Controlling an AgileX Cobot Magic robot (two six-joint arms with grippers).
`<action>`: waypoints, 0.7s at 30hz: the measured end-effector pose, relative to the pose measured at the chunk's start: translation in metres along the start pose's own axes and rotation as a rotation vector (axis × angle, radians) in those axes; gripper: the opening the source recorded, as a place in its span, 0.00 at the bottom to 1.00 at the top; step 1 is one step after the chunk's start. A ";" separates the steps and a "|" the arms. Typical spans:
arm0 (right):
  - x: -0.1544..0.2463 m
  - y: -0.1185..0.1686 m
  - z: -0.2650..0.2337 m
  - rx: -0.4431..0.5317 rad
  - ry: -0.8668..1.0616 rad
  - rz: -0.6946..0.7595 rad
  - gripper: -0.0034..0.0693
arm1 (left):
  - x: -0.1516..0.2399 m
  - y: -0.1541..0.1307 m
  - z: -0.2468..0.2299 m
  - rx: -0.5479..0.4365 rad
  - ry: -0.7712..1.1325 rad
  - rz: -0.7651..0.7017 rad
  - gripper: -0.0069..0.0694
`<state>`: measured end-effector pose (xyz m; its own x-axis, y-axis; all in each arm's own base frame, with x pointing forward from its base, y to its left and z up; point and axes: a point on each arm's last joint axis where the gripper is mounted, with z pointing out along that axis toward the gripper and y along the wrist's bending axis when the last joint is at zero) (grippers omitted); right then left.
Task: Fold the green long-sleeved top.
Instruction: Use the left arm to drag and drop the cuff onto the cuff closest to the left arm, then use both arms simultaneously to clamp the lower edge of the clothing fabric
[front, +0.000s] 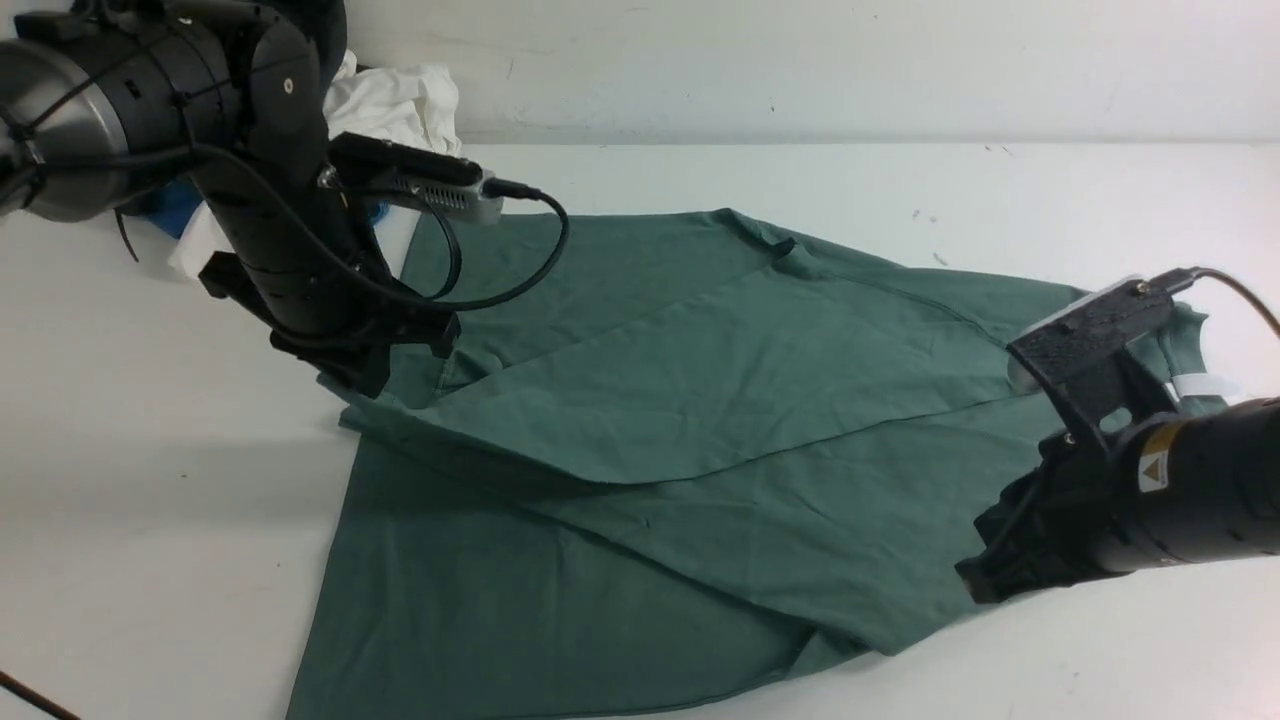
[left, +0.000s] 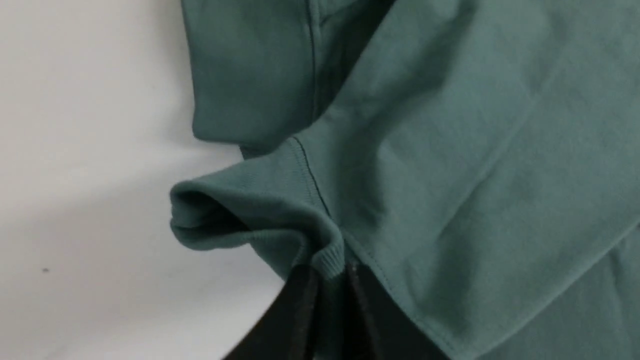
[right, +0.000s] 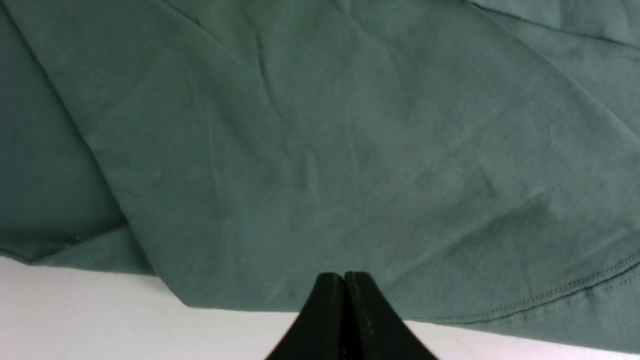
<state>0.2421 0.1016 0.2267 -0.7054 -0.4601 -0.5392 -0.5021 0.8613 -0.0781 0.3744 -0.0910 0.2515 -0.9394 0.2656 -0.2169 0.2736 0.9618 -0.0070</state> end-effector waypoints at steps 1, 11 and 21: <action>0.001 0.000 0.000 -0.002 0.015 0.000 0.03 | 0.002 0.000 0.002 -0.004 0.032 0.011 0.23; -0.003 0.000 -0.001 -0.013 0.066 0.003 0.03 | 0.011 0.002 -0.028 -0.036 0.003 0.035 0.54; -0.053 -0.021 -0.012 0.036 0.209 -0.045 0.03 | 0.033 -0.028 -0.009 0.093 0.112 0.114 0.46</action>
<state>0.2838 0.1056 0.2666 -0.7730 -0.5296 -0.3493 -0.5198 0.8443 -0.1301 0.3340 -0.1086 0.2537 -0.9168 0.3836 -0.1113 0.3931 0.9160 -0.0804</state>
